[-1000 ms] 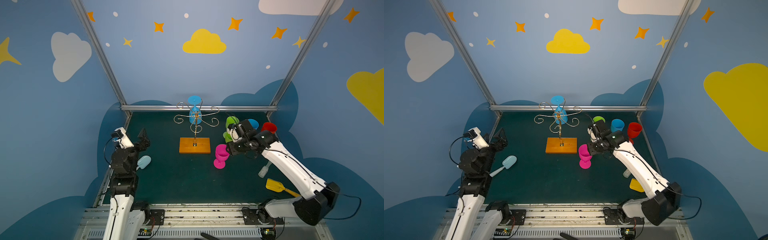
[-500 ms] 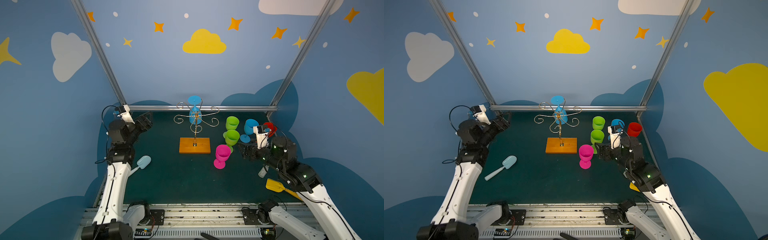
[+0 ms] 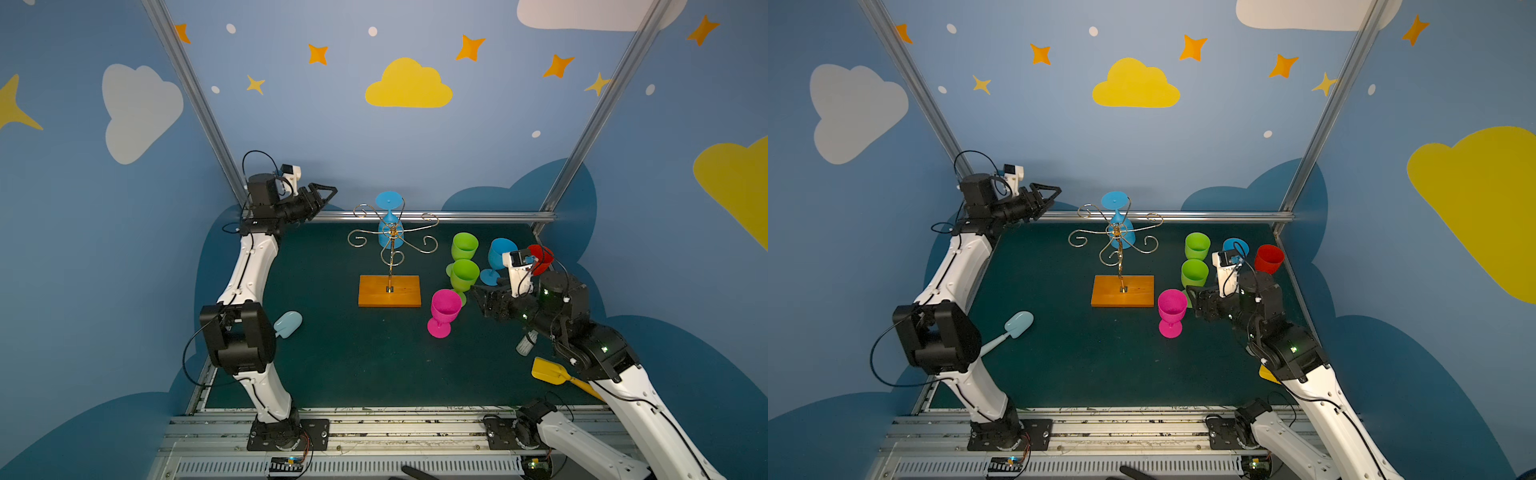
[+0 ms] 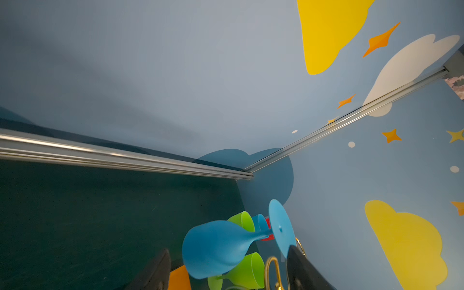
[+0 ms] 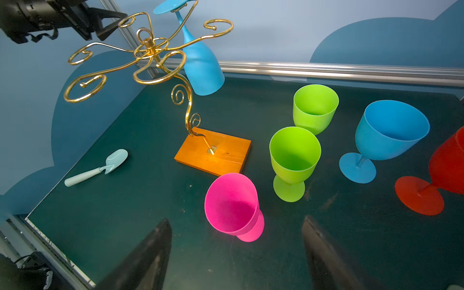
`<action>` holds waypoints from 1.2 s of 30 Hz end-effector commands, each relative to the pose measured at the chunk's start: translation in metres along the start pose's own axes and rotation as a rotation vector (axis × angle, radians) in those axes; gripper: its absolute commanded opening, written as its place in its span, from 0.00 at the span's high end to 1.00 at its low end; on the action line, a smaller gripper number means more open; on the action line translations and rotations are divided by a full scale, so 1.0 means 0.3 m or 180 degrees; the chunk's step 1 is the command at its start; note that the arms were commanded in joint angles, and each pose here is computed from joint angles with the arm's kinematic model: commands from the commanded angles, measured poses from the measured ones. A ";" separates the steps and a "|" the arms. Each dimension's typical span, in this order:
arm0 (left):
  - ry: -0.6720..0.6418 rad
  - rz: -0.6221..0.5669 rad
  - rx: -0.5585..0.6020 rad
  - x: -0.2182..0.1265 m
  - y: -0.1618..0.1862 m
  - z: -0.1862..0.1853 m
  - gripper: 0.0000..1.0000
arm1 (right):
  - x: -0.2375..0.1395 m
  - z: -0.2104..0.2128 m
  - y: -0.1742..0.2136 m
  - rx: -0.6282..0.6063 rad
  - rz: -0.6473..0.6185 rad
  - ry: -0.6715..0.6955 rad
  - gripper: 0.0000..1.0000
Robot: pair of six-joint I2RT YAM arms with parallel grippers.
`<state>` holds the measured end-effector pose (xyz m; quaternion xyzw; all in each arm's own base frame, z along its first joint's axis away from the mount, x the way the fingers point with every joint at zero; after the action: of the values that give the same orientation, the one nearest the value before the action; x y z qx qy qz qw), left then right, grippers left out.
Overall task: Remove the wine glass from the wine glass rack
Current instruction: 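Raise the left arm toward the blue glass on the rack while the right gripper withdraws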
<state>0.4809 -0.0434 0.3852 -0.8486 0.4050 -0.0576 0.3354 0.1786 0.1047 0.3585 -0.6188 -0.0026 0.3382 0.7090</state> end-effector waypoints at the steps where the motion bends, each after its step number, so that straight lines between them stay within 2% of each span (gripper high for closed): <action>1: 0.0103 0.0281 0.0061 0.066 0.011 -0.044 0.29 | -0.018 -0.005 0.010 0.0027 -0.0035 0.0000 0.19; 8: 0.0190 0.0509 0.0227 0.215 0.011 -0.096 0.30 | -0.039 -0.012 0.033 0.0061 -0.0027 0.0024 0.19; 14: 0.0187 0.0688 0.0300 0.296 0.036 -0.122 0.30 | -0.053 -0.017 0.048 0.0078 -0.0039 0.0034 0.19; 20: 0.0068 0.0781 0.0350 0.324 0.074 -0.106 0.32 | -0.061 -0.020 0.058 0.0085 -0.0036 0.0046 0.19; 29: 0.0117 0.0937 0.0416 0.345 0.124 -0.140 0.33 | -0.066 -0.020 0.063 0.0103 -0.0043 0.0039 0.19; 36: 0.0097 0.1067 0.0366 0.340 0.151 -0.140 0.39 | -0.072 -0.021 0.063 0.0099 -0.0065 0.0043 0.19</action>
<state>0.5164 -0.1481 0.3795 -0.7643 0.5098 -0.0545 0.3911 0.1563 0.0908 0.3518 -0.6103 -0.0037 0.3302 0.7200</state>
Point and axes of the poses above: each gripper's point midway between its finger pads, its own x axis out along the fingers, its own z axis along the line the jaws close on, y = z × x, the point moved 8 cm from there along -x, back along the fingers, and after that the axes turned 2 degrees about x, right-handed, at the moved point
